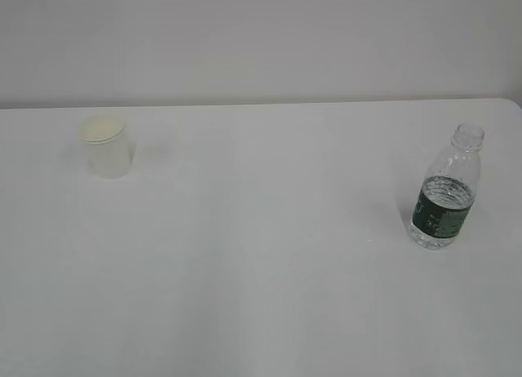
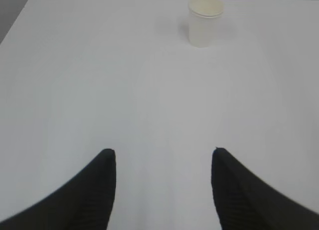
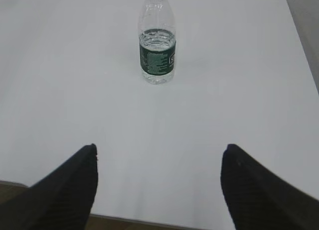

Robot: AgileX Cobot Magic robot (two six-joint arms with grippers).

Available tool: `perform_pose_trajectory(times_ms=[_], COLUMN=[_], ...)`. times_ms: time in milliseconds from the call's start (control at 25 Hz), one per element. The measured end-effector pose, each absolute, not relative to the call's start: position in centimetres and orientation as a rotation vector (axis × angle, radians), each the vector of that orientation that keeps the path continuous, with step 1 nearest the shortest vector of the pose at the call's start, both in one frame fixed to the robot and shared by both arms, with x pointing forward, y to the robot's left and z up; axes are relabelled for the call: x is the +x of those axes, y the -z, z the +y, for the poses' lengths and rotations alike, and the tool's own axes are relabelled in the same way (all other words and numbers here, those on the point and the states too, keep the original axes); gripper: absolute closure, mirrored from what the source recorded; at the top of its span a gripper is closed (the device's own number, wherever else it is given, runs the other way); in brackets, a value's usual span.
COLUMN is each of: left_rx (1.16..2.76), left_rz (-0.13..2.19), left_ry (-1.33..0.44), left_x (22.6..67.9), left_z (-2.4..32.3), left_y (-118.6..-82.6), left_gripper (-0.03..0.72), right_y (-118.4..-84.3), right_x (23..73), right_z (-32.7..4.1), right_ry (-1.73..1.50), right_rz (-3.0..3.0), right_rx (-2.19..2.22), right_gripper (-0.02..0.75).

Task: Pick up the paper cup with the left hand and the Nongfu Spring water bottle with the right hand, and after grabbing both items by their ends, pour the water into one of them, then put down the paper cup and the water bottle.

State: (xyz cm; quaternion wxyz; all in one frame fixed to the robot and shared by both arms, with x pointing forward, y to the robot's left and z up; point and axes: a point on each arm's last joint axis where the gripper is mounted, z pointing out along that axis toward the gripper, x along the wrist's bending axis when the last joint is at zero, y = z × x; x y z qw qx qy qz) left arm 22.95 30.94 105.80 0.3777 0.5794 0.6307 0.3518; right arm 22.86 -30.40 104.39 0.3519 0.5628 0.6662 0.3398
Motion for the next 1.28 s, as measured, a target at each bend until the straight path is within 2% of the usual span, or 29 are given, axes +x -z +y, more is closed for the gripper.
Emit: perform_pose_trajectory(times_ms=[360, 1280], left_rx=[1.481, 1.480], left_rz=[1.612, 1.610], left_ry=[-0.899, -0.888], left_x=[22.95, 22.95], left_z=[30.94, 30.86], left_y=[-105.80, -105.80], left_gripper=[0.174, 0.168], right_y=[-104.39, -104.39], right_x=[22.86, 22.86], right_z=[-30.40, -30.40], right_ry=[-0.879, -0.879], right_rz=[1.724, 1.724], right_rx=[1.457, 1.457], right_gripper=[0.164, 0.164])
